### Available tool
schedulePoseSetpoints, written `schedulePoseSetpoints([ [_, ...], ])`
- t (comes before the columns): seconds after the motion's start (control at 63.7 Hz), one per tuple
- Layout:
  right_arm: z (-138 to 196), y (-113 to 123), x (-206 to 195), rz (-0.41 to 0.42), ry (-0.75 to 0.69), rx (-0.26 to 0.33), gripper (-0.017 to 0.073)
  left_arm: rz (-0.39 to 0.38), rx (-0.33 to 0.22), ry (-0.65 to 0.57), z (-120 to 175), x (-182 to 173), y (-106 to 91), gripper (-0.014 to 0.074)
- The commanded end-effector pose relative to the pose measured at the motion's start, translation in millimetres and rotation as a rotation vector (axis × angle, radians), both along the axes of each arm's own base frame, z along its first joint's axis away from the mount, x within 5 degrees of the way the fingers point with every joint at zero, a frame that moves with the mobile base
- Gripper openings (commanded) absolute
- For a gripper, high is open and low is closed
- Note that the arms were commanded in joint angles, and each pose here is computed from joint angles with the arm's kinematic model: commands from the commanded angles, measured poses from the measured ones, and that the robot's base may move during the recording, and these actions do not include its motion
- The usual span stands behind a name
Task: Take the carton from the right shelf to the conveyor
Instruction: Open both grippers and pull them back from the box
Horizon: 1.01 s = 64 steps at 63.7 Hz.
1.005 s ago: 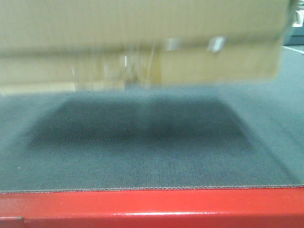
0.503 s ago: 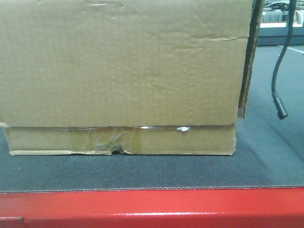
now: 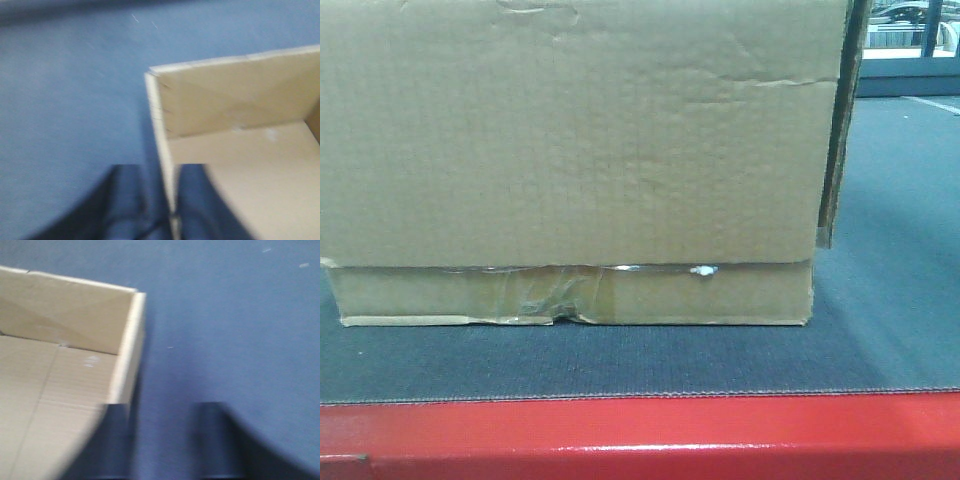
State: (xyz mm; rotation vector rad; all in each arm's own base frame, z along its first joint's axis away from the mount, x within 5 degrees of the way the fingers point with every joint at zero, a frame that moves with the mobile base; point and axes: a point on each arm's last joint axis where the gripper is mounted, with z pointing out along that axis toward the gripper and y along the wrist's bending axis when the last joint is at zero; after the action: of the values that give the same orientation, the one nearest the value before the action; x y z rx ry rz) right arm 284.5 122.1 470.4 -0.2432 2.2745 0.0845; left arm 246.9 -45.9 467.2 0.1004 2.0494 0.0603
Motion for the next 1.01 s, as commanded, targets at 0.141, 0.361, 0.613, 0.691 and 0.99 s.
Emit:
schedulePoseSetpoints([
  [0.141, 15, -27, -36, -0.028, -0.098, -0.047, -0.006, 0.127, 0.012, -0.068, -23, -41, 44.2, 0.0015],
  [0.361, -14, -39, -63, 0.006, -0.121, -0.054, -0.0061, 0.178, -0.051, -0.109, -79, -82, 59.7, 0.0015],
  [0.613, -71, -52, -100, 0.056, -0.199, 0.007, -0.0061, 0.151, -0.065, -0.157, -139, -131, 56.6, 0.0015],
  [0.691, -96, -57, -118, 0.098, -0.266, 0.037, -0.0061, 0.143, -0.068, -0.202, -149, -145, 55.9, 0.0015],
  [0.99, -162, -83, -188, 0.184, -0.504, 0.146, -0.0061, 0.136, -0.074, -0.31, -156, -173, 55.2, 0.0015],
])
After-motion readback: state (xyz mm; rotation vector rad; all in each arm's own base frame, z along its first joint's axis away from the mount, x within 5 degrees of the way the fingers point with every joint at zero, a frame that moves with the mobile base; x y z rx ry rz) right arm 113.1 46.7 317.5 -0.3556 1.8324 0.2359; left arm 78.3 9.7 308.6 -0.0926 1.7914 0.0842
